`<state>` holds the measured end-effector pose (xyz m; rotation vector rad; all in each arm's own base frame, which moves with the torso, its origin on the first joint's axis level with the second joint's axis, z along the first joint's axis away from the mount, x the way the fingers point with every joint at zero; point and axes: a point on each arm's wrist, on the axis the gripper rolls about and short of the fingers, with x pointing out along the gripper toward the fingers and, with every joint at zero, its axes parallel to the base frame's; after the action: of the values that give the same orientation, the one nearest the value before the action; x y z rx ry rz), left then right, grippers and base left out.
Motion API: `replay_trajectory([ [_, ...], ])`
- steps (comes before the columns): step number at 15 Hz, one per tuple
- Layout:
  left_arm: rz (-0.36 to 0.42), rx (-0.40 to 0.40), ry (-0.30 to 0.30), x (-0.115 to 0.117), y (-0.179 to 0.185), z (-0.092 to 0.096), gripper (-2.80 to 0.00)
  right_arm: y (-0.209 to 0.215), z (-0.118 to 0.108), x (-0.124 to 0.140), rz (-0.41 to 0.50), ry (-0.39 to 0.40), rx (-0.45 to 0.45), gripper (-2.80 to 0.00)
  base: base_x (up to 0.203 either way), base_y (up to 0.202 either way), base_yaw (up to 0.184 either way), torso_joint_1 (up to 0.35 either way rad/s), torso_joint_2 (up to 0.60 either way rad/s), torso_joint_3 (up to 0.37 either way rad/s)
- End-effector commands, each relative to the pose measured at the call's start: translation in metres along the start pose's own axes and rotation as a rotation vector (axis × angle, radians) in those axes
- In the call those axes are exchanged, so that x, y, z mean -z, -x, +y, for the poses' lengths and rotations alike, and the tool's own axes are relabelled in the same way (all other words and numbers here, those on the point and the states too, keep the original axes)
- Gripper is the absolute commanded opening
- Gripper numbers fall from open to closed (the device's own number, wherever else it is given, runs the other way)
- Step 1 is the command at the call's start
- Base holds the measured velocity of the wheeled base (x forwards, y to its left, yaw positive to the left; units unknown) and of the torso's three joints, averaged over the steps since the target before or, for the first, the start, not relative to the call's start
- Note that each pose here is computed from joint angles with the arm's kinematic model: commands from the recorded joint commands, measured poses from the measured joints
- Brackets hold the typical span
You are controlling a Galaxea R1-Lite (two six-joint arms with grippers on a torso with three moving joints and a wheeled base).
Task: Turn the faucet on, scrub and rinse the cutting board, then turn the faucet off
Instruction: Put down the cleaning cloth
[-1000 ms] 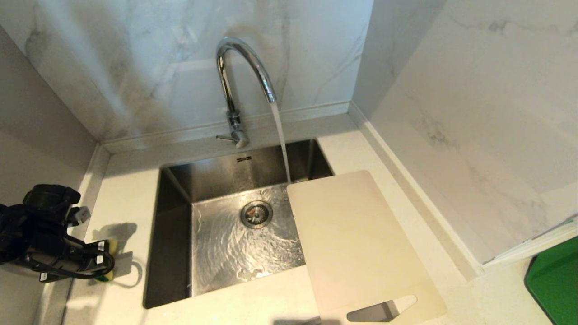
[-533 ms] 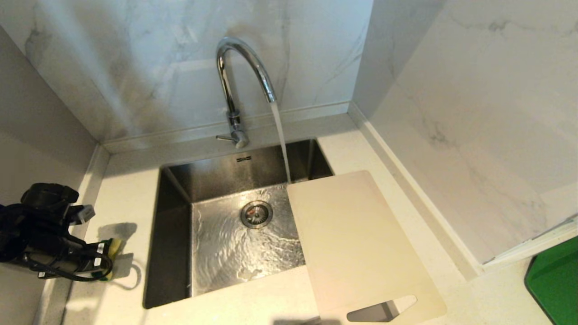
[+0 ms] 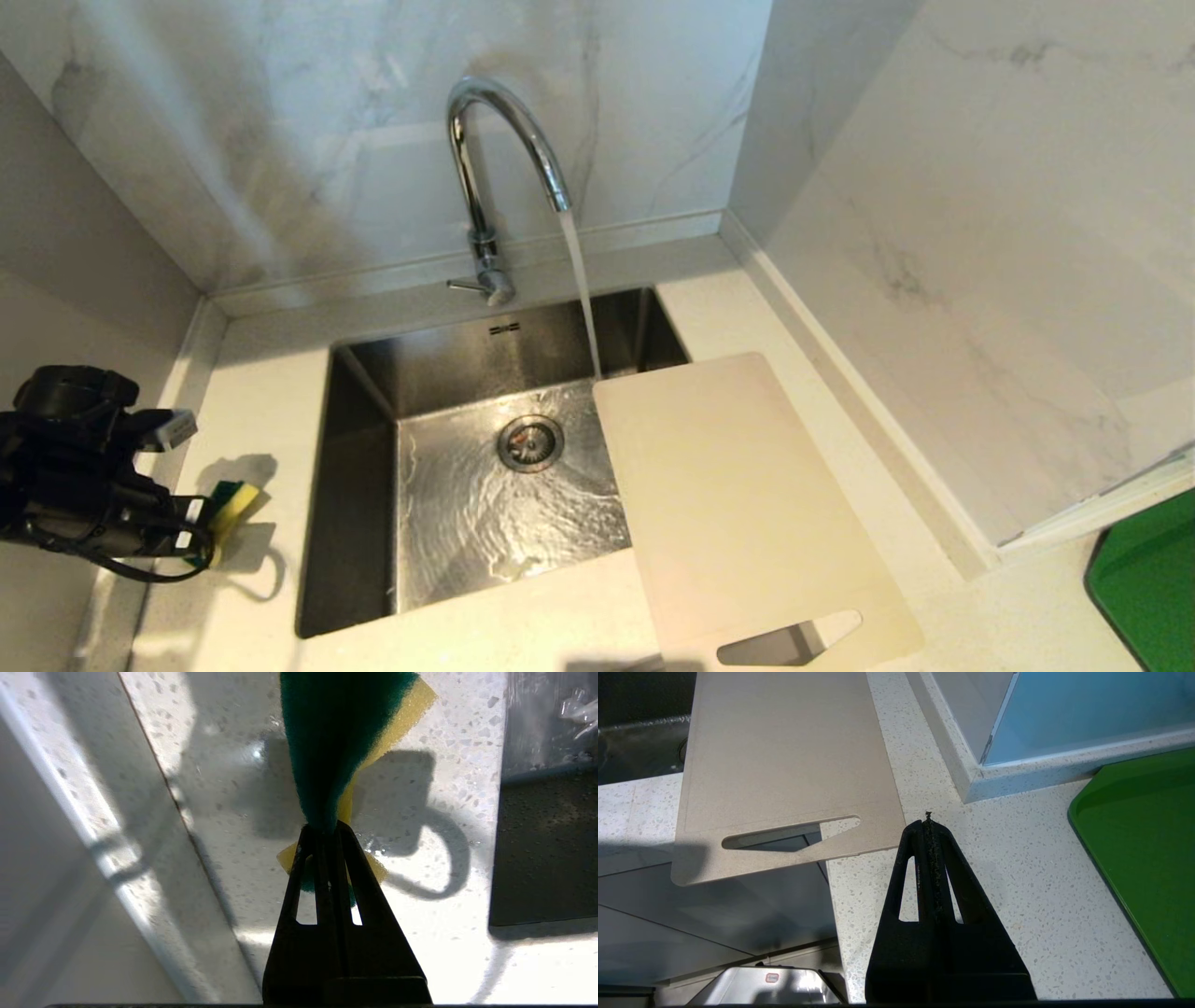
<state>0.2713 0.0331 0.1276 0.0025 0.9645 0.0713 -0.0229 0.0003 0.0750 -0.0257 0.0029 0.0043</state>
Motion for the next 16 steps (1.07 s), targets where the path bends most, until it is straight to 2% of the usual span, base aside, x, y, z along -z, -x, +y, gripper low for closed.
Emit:
replay_trajectory([
  [1, 0.001, 0.021, -0.007, 0.0, -0.004, 0.004, -2.8, 0.0, 0.0, 0.0, 0.002, 0.0, -0.002, -2.8, 0.0, 0.0, 0.0, 0.0, 0.0, 0.0],
  [3, 0.027, 0.025, -0.013, 0.002, -0.011, 0.007, -2.8, 0.0, 0.0, 0.0, 0.002, 0.0, -0.002, -2.8, 0.0, 0.0, 0.0, 0.0, 0.0, 0.0],
  [4, 0.025, 0.025, -0.011, 0.002, -0.011, 0.007, 0.0, 0.0, 0.0, 0.0, 0.002, 0.0, -0.002, -2.8, 0.0, 0.0, 0.0, 0.0, 0.0, 0.0],
  [10, -0.019, 0.06, -0.006, -0.003, -0.001, 0.007, 0.0, 0.0, 0.0, 0.0, 0.002, -0.001, -0.002, -2.8, 0.0, 0.0, 0.0, 0.0, 0.0, 0.0],
  [14, -0.109, 0.13, -0.011, -0.008, 0.025, 0.005, 0.0, 0.0, 0.0, 0.0, 0.002, 0.0, -0.002, -2.8, 0.0, 0.0, 0.0, 0.0, 0.0, 0.0],
  [16, -0.175, 0.163, -0.024, -0.021, 0.04, -0.009, 0.0, 0.0, 0.0, 0.0, 0.002, -0.001, -0.002, -2.8, 0.0, 0.0, 0.0, 0.0, 0.0, 0.0],
])
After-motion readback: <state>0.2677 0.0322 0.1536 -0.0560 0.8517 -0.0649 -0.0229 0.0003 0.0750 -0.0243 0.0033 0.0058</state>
